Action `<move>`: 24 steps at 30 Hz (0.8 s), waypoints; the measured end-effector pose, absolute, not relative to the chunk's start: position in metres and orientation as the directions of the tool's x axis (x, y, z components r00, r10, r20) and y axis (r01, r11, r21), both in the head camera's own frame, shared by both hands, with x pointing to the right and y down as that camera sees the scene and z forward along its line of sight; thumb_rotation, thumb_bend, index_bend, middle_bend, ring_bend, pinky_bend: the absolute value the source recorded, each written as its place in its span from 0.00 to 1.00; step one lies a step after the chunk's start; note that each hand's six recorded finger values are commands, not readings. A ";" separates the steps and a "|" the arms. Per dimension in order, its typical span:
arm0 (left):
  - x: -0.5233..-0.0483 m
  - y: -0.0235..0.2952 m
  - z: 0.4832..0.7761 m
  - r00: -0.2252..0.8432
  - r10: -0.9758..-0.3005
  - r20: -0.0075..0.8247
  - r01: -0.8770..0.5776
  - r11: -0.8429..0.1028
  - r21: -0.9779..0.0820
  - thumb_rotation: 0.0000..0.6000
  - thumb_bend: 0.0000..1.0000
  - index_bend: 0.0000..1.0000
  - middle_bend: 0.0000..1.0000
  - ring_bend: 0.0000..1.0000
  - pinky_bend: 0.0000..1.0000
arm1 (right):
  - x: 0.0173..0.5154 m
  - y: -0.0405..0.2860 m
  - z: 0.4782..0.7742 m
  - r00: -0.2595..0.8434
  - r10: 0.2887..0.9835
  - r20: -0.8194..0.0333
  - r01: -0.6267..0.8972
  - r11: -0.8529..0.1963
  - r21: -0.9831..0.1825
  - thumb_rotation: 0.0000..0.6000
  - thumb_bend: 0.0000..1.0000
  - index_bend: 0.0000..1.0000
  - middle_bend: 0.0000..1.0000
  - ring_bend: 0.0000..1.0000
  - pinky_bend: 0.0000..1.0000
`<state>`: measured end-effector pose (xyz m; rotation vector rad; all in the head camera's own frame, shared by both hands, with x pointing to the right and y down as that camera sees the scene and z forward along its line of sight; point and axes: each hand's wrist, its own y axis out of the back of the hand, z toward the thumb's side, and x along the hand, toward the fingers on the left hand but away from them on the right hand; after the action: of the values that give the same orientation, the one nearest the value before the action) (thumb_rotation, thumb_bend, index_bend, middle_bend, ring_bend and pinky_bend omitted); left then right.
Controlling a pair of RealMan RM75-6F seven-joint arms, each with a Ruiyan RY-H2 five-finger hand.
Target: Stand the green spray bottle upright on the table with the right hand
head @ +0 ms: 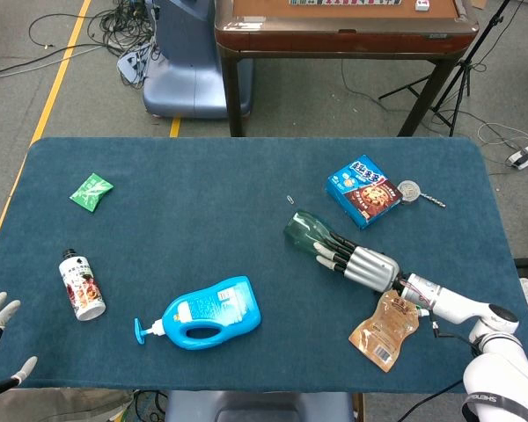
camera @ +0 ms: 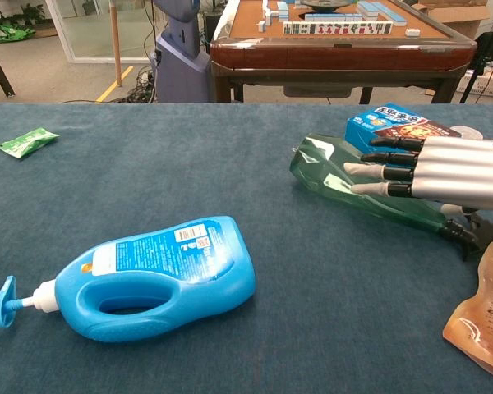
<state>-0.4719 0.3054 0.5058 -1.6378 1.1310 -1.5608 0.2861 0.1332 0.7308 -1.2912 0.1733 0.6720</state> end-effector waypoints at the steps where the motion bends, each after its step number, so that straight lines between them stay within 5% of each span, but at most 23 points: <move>1: -0.472 0.306 0.506 -0.057 -0.881 0.470 -0.172 -0.455 -0.873 1.00 0.25 0.10 0.00 0.00 0.00 | 0.282 0.133 0.731 0.803 0.370 -0.467 -0.540 0.119 -0.833 1.00 0.00 0.00 0.00 0.00 0.00; 15: -0.478 0.308 0.504 -0.061 -0.878 0.475 -0.180 -0.458 -0.870 1.00 0.26 0.10 0.00 0.00 0.00 | 0.227 0.128 0.739 0.813 0.457 -0.360 -0.452 0.108 -0.885 1.00 0.00 0.00 0.00 0.00 0.00; 24: -0.481 0.309 0.503 -0.069 -0.877 0.475 -0.180 -0.457 -0.871 1.00 0.26 0.10 0.00 0.00 0.00 | 0.191 0.127 0.717 0.844 0.495 -0.205 -0.275 0.071 -0.959 1.00 0.00 0.00 0.00 0.00 0.00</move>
<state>-0.4812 0.3093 0.5032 -1.6377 1.1435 -1.5742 0.1907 0.1274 0.7174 -1.3844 -0.1931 0.5840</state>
